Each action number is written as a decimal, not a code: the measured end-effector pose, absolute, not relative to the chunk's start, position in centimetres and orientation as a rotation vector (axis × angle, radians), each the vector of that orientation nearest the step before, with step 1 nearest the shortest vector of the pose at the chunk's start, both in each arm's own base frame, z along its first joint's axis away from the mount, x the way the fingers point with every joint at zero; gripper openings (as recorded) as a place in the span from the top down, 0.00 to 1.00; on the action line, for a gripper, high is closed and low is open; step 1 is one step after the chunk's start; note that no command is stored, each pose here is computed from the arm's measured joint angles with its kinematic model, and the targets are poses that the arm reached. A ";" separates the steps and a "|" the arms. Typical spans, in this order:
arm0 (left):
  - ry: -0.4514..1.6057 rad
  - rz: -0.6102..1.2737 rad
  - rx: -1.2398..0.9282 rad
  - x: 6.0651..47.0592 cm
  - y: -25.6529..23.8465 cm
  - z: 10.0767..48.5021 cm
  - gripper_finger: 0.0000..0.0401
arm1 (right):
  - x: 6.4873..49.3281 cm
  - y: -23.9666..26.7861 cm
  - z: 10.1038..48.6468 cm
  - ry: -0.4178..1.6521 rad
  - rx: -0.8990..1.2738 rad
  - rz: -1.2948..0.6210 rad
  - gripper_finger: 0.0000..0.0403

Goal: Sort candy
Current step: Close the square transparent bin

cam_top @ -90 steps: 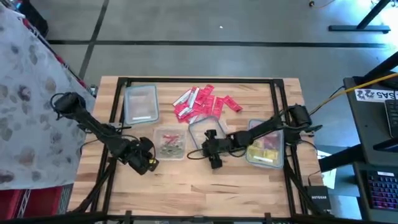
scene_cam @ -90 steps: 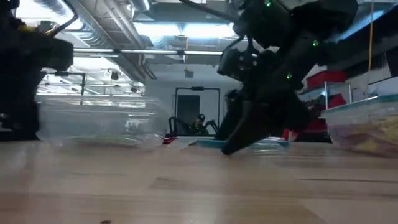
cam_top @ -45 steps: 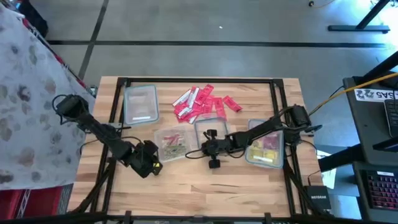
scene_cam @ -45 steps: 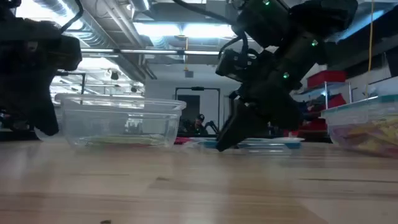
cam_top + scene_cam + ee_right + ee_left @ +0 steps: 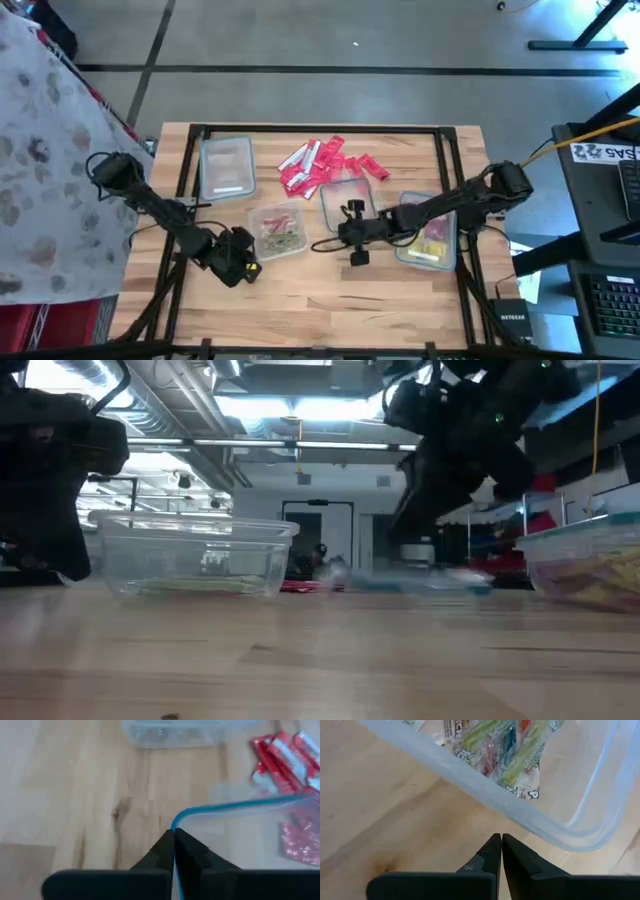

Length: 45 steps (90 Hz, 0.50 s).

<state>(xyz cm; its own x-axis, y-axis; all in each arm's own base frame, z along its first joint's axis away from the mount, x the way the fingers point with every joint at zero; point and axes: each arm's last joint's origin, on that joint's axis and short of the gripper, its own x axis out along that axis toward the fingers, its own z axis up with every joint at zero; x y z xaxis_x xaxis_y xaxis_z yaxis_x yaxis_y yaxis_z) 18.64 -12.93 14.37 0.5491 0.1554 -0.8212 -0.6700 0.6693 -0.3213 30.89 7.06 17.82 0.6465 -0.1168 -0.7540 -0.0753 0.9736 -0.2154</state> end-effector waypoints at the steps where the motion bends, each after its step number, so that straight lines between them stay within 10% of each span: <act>1: 0.857 0.536 -0.680 18.6 -12.9 14.4 1.00 | 30.9 7.1 18.0 0.862 -0.235 -0.023 0.99; 29: 0.834 0.554 -0.654 18.6 -12.8 14.4 1.00 | 30.6 6.9 18.3 0.886 -0.235 0.071 0.98; 45: 0.824 0.559 -0.651 18.6 -12.8 14.4 1.00 | 30.5 6.5 17.8 0.935 -0.299 0.171 0.81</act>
<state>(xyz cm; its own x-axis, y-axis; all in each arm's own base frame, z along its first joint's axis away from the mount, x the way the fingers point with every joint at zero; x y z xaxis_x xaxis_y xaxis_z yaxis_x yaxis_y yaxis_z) 18.62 -12.76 14.39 0.5601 0.1982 -0.8044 -0.6743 0.6732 -0.3036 30.46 6.51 17.80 0.5847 0.0157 -0.8111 -0.2728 0.9454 -0.1783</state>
